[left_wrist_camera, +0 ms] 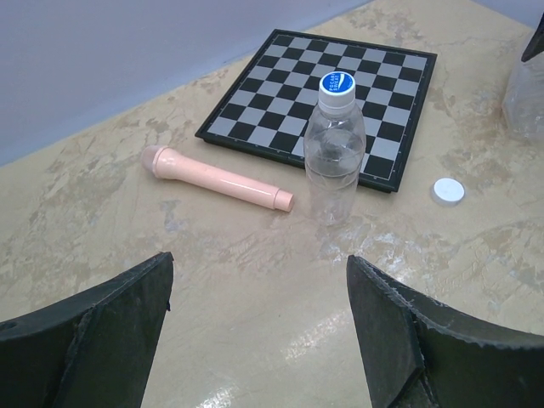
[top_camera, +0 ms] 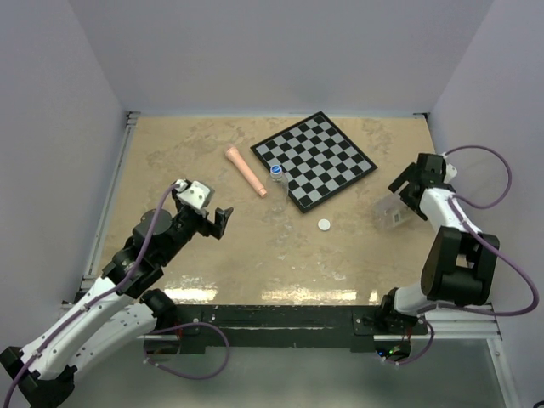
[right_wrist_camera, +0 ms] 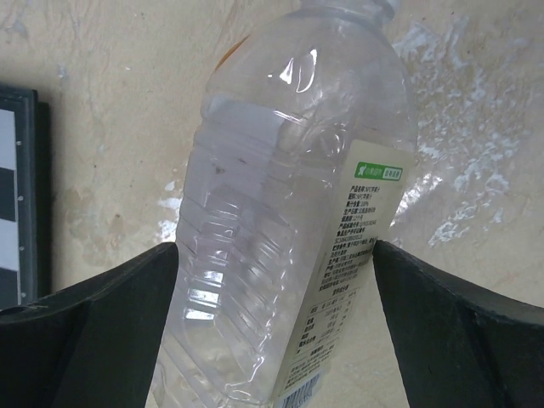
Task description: Screw on the bottle caps
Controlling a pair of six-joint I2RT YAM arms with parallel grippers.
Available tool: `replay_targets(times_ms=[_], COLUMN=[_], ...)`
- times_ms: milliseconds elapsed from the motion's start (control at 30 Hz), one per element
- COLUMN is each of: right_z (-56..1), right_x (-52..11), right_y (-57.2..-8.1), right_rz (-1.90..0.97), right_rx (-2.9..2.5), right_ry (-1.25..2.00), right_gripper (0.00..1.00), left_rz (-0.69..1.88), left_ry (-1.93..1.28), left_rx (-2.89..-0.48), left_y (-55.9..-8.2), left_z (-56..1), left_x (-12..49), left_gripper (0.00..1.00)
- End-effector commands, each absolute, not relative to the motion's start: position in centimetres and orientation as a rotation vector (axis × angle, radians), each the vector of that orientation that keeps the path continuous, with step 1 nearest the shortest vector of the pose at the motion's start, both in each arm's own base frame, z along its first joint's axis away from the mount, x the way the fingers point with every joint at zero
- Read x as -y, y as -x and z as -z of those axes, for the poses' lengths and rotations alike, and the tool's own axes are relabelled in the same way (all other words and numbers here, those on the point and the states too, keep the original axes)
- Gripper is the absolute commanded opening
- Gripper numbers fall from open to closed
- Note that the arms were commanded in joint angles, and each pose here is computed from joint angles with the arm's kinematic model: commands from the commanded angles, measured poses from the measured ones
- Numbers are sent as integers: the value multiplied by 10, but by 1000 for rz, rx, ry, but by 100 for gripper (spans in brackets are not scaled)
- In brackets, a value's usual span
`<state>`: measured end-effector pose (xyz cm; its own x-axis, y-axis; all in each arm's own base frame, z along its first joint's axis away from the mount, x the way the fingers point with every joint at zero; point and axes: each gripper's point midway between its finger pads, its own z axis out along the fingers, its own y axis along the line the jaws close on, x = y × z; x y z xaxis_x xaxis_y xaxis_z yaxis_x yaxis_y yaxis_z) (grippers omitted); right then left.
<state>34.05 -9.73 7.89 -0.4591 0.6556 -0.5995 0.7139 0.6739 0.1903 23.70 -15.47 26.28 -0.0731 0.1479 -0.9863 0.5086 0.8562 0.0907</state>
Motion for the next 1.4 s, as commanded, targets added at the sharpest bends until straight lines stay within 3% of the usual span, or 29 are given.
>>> replay_targets(times_ms=[0,267,867,1367], right_z=[-78,-71,-163,-116], right_x=[106,85,74,84], right_y=[-343,-366,-413,-418], right_rz=[429,607,455,277], right_rx=[-2321,-2373,-2236,-2269], right_ry=[-934,-820,-795,-943], right_gripper=[99,99,98,99], left_rz=[320,316,321,332], left_ry=[-532,-533,-546,-550], left_rx=[-1606,-1613,-1615,-1604], left_y=[-240,-241,-241,-240], left_z=[-269,-266,-265,-267], left_x=[156,155,157,158], left_gripper=[87,87,87,87])
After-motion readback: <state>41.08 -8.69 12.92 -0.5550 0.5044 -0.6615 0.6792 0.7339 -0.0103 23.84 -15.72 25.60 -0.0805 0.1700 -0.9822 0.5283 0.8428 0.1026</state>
